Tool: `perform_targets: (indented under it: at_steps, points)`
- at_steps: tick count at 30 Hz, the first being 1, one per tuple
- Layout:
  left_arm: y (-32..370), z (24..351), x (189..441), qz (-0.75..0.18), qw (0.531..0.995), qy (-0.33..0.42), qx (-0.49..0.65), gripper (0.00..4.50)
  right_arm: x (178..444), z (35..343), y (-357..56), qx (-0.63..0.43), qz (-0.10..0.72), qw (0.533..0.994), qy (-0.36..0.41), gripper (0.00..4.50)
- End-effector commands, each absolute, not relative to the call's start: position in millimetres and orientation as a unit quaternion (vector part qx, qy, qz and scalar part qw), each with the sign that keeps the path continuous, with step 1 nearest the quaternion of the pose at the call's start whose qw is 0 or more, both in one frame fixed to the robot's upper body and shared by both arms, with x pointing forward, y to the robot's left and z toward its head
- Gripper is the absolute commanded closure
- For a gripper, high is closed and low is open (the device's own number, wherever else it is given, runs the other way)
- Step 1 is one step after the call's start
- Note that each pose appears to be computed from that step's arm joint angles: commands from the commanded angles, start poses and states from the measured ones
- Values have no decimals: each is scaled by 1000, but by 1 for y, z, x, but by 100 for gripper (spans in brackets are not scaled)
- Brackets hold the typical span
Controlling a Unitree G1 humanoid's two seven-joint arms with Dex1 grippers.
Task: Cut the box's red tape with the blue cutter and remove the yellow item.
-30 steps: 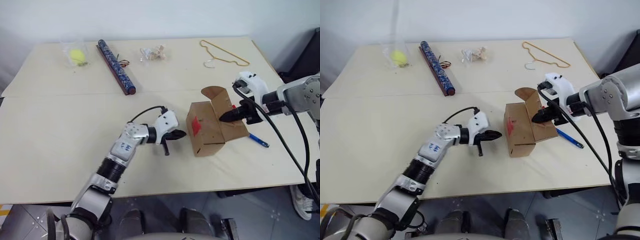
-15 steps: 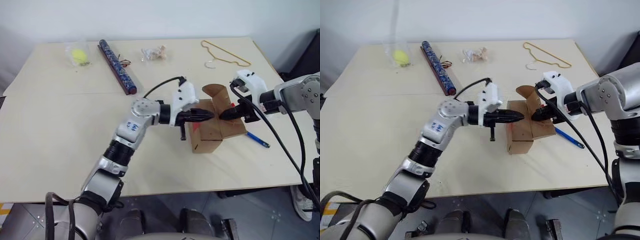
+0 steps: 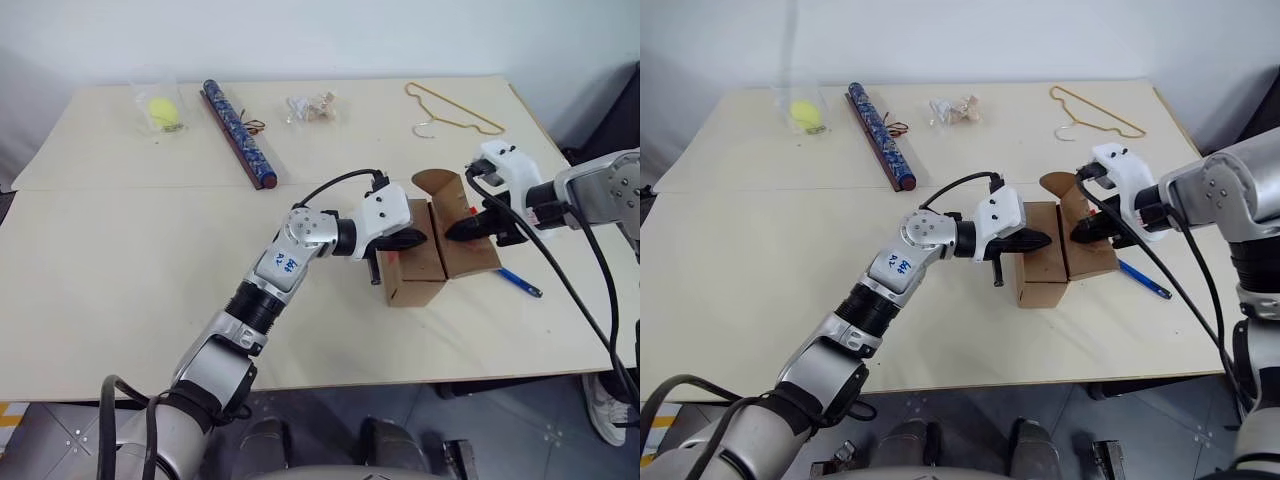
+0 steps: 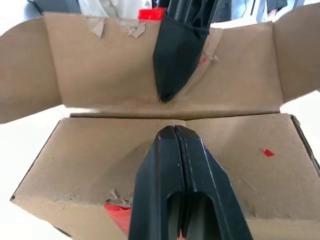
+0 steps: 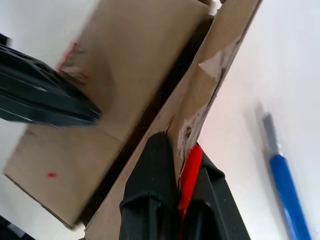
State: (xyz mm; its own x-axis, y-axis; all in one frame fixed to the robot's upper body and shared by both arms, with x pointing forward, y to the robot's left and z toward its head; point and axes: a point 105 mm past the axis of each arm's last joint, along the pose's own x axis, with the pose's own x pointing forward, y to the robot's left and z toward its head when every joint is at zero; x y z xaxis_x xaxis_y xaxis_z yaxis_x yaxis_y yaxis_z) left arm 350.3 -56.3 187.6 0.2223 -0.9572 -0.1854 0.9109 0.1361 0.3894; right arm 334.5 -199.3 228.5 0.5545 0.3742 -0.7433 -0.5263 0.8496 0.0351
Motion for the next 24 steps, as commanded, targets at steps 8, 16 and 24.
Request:
perform_targets:
  at_steps: [8,16,24]
  points:
    - [-36,156,353,-592,776,22,217,450,331,231,-221,-93,216,864,445,445]
    - [-18,160,351,-581,788,24,201,450,331,238,-225,-114,205,862,449,445]
    - [10,153,349,-563,799,48,205,450,328,245,-211,-125,239,854,444,445]
